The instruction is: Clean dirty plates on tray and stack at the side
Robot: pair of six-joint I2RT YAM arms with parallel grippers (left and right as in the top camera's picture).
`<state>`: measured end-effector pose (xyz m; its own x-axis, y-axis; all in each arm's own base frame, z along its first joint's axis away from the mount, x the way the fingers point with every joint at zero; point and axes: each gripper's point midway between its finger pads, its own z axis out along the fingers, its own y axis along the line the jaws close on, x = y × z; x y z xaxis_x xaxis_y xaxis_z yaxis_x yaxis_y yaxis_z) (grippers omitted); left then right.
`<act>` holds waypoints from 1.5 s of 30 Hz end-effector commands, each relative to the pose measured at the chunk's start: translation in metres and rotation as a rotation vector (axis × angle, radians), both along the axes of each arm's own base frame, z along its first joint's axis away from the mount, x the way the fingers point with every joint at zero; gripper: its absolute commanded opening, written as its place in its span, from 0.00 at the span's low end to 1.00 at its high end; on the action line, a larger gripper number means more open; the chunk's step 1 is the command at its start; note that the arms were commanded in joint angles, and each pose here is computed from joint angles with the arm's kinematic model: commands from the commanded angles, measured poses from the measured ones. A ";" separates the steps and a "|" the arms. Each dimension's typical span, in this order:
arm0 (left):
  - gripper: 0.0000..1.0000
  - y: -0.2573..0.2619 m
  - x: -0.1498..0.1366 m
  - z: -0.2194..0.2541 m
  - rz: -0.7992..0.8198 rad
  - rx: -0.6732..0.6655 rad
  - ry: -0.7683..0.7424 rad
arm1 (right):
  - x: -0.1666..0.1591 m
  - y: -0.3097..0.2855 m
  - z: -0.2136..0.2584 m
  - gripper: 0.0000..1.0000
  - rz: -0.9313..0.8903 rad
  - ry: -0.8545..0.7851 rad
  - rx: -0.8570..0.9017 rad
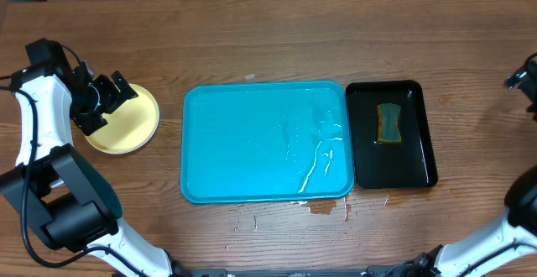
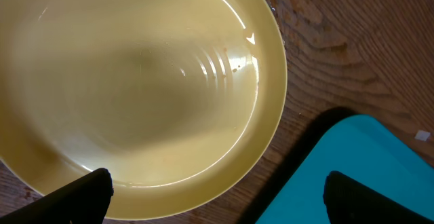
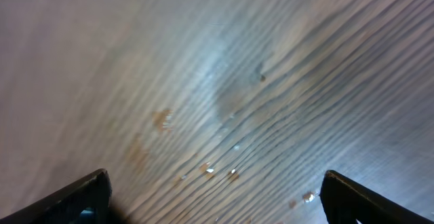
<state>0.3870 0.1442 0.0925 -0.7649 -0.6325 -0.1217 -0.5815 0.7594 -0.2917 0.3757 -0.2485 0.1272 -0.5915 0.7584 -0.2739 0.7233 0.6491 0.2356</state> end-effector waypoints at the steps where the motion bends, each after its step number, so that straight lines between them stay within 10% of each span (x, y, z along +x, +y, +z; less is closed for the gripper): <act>1: 1.00 -0.002 0.001 0.000 -0.021 -0.010 -0.011 | -0.005 0.012 0.102 1.00 0.013 -0.197 -0.144; 12: 1.00 -0.002 0.001 0.000 -0.021 -0.010 -0.011 | -0.038 0.176 0.275 1.00 0.336 -0.629 -0.318; 25: 1.00 -0.002 0.001 0.000 -0.021 -0.010 -0.011 | -0.187 0.292 0.387 1.00 0.657 -1.120 -0.362; 34: 1.00 -0.002 0.001 0.000 -0.021 -0.010 -0.011 | -0.251 0.278 0.406 1.00 0.591 -1.326 -0.479; 45: 1.00 -0.002 0.001 0.000 -0.021 -0.010 -0.011 | -0.225 0.275 0.350 1.00 0.537 -1.498 -0.602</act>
